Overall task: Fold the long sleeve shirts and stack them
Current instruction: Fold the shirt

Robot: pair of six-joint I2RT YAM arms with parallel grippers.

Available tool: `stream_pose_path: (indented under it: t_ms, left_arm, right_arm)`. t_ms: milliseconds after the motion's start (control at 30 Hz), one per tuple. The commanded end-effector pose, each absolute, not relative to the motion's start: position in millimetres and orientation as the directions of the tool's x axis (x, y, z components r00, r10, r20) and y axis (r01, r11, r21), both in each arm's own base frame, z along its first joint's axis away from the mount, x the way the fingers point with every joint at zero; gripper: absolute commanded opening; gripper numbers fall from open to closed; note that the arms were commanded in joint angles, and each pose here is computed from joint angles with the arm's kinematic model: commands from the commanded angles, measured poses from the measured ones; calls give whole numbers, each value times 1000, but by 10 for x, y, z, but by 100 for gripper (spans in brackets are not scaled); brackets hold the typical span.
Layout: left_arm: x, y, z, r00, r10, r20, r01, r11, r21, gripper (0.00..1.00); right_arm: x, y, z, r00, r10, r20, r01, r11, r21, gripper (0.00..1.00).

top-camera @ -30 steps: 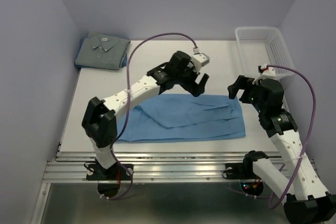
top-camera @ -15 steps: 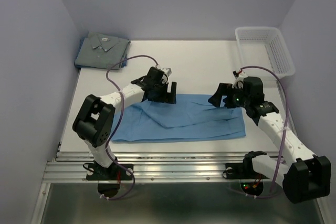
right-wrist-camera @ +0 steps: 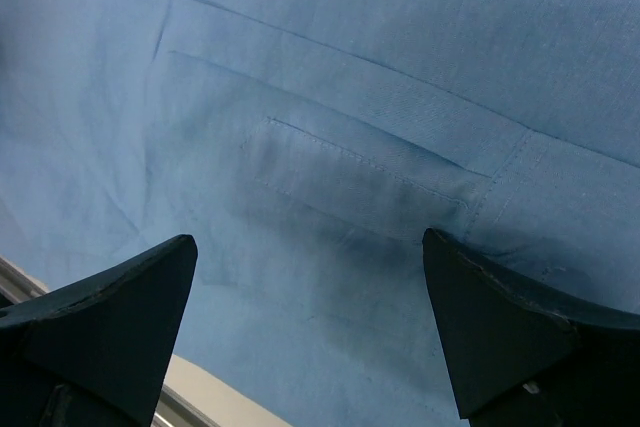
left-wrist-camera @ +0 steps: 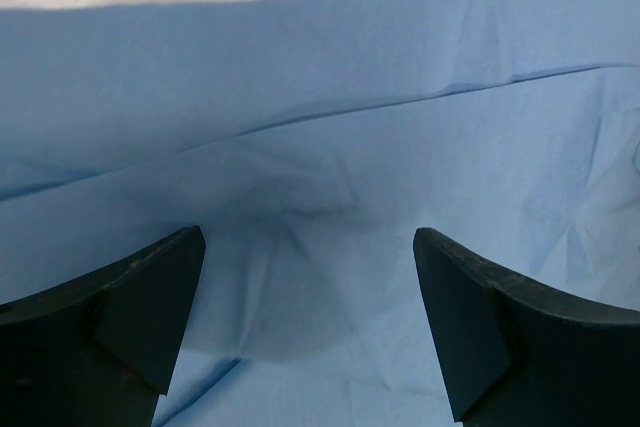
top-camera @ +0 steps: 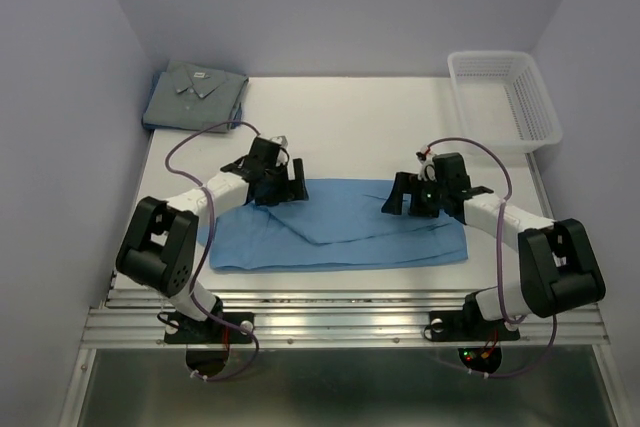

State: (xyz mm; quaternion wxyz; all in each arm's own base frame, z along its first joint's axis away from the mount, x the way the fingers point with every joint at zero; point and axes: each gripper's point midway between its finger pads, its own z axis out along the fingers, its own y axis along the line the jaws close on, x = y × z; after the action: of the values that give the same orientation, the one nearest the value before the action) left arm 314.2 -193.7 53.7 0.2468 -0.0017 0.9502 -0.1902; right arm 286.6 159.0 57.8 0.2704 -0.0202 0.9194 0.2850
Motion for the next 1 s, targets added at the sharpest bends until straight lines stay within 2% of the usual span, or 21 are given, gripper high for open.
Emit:
stream_pose_path:
  t_ms: [0, 267, 433, 733, 767, 833, 867, 933, 967]
  left_arm:
    - [3064, -1559, 623, -852, -210, -480, -49, 944, -327, 99]
    - [2749, -1115, 201, -871, -363, -332, -301, 927, -222, 99]
    - [2905, -1093, 103, -854, -381, -354, -318, 921, -224, 99]
    - [3937, -1611, 60, -875, -308, -373, -192, 929, -317, 99]
    - [4214, -1705, 227, -857, -301, -418, -159, 926, -342, 99]
    - [4378, -1830, 78, -881, -256, -397, -119, 933, -339, 99]
    - [4670, -1986, 307, -856, -246, -454, -70, 927, -369, 99]
    - [4853, -2207, 194, -868, -183, -461, 2, 928, -373, 99]
    - [5082, -2468, 484, -840, -158, -519, 71, 916, -395, 99]
  right_arm:
    - [3119, 1648, 706, -801, 126, -586, -226, 841, 491, 100]
    - [3161, 1492, 570, -804, 156, -574, -138, 890, 435, 100]
    - [3183, 1416, 433, -814, 152, -560, -103, 912, 397, 100]
    - [3070, 1368, 368, -824, 192, -533, -48, 913, 404, 100]
    - [3025, 1368, 357, -830, 200, -521, -38, 911, 411, 100]
    - [2817, 1456, 311, -866, 199, -458, -37, 889, 456, 100]
    - [2720, 1513, 293, -879, 188, -438, -44, 883, 468, 100]
    - [2484, 1630, 264, -904, 167, -394, -63, 859, 509, 100]
    - [2351, 1723, 240, -917, 138, -375, -85, 851, 519, 100]
